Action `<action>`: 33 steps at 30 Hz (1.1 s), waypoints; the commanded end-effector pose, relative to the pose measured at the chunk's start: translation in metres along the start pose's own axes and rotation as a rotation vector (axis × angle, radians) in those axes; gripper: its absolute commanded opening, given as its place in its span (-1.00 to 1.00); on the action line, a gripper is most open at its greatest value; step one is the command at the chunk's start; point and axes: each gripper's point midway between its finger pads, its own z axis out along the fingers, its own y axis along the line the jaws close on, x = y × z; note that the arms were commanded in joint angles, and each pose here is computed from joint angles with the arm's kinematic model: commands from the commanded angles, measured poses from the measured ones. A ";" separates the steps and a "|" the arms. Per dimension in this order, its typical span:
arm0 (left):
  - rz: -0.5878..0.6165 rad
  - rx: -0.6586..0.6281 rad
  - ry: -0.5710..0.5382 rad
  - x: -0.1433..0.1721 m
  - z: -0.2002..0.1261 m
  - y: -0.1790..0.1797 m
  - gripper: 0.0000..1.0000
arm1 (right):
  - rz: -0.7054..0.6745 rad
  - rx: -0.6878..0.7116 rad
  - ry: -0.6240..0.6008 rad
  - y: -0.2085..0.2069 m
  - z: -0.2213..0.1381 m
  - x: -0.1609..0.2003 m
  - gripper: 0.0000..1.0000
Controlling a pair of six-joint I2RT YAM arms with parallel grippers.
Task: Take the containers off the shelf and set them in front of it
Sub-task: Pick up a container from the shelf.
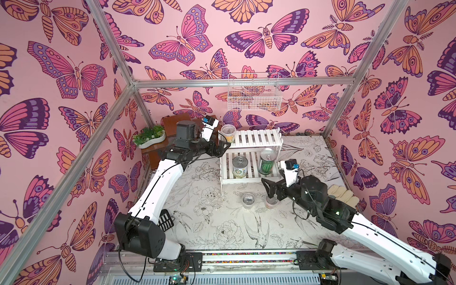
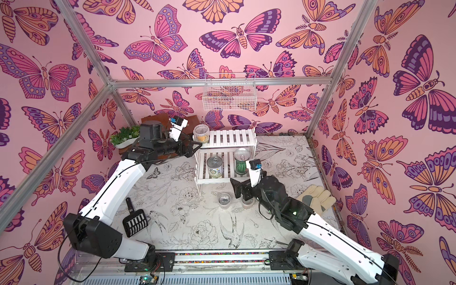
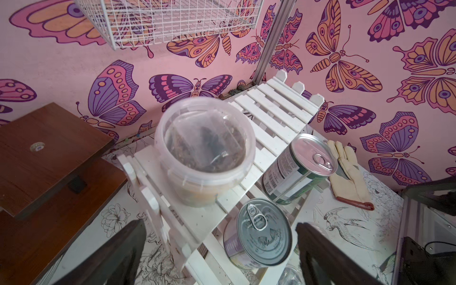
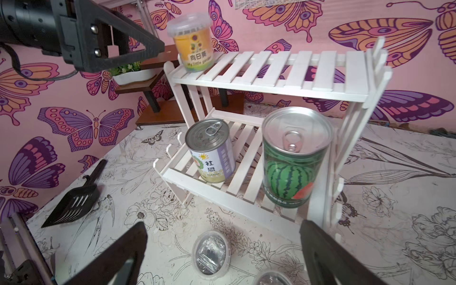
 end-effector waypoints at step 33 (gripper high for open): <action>0.132 -0.046 0.005 -0.027 0.057 0.006 0.08 | 0.137 -0.006 0.068 -0.039 -0.010 0.001 0.98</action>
